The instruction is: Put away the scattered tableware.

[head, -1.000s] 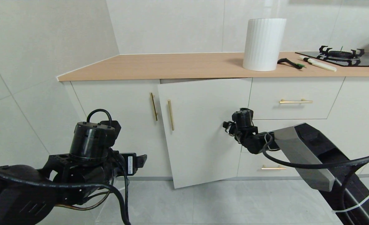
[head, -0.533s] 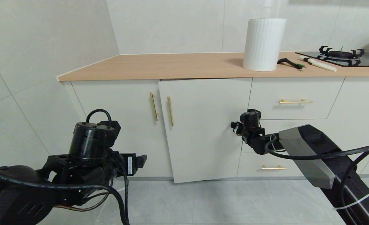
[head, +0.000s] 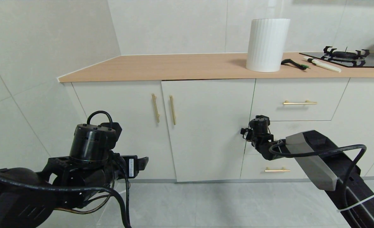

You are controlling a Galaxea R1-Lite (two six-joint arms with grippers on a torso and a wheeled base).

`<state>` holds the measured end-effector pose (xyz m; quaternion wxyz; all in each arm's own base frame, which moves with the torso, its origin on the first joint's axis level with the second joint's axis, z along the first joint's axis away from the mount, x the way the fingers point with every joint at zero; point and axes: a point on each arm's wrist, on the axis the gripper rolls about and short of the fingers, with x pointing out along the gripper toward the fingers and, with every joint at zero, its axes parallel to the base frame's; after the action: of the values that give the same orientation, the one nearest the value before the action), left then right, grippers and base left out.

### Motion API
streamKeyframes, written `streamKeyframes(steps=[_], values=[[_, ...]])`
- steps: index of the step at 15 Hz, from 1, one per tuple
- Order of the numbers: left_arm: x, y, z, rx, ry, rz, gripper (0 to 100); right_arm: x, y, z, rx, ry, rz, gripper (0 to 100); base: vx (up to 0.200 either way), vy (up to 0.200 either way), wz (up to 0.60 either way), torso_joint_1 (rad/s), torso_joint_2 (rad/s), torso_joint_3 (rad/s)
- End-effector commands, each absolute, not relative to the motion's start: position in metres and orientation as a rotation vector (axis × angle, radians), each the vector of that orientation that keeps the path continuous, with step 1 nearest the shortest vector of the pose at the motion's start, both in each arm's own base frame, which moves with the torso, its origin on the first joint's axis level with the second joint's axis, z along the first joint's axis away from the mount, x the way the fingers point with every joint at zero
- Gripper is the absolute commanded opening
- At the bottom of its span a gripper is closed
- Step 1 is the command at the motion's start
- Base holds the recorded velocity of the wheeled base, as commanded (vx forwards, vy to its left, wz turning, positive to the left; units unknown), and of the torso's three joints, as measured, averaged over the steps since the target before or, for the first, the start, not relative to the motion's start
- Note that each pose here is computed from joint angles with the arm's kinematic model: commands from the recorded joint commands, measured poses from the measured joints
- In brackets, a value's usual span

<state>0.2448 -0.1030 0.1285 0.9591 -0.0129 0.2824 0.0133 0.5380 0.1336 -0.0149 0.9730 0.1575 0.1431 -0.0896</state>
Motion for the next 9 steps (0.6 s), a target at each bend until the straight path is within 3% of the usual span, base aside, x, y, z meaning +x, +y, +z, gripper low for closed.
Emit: streamKeyframes(steps=[1,9], values=[[0.245,-0.103,0.128,-0.026,0.573,0.028,100,0.539,0.130,-0.019,0.316,0.295,-0.190,100,0.000,0.000,0.00,0.000,0.00,0.000],[0.245,-0.103,0.129,-0.023,0.569,0.039,100,0.543,0.111,-0.021,0.289,0.295,-0.235,100,0.000,0.000,0.00,0.000,0.00,0.000]])
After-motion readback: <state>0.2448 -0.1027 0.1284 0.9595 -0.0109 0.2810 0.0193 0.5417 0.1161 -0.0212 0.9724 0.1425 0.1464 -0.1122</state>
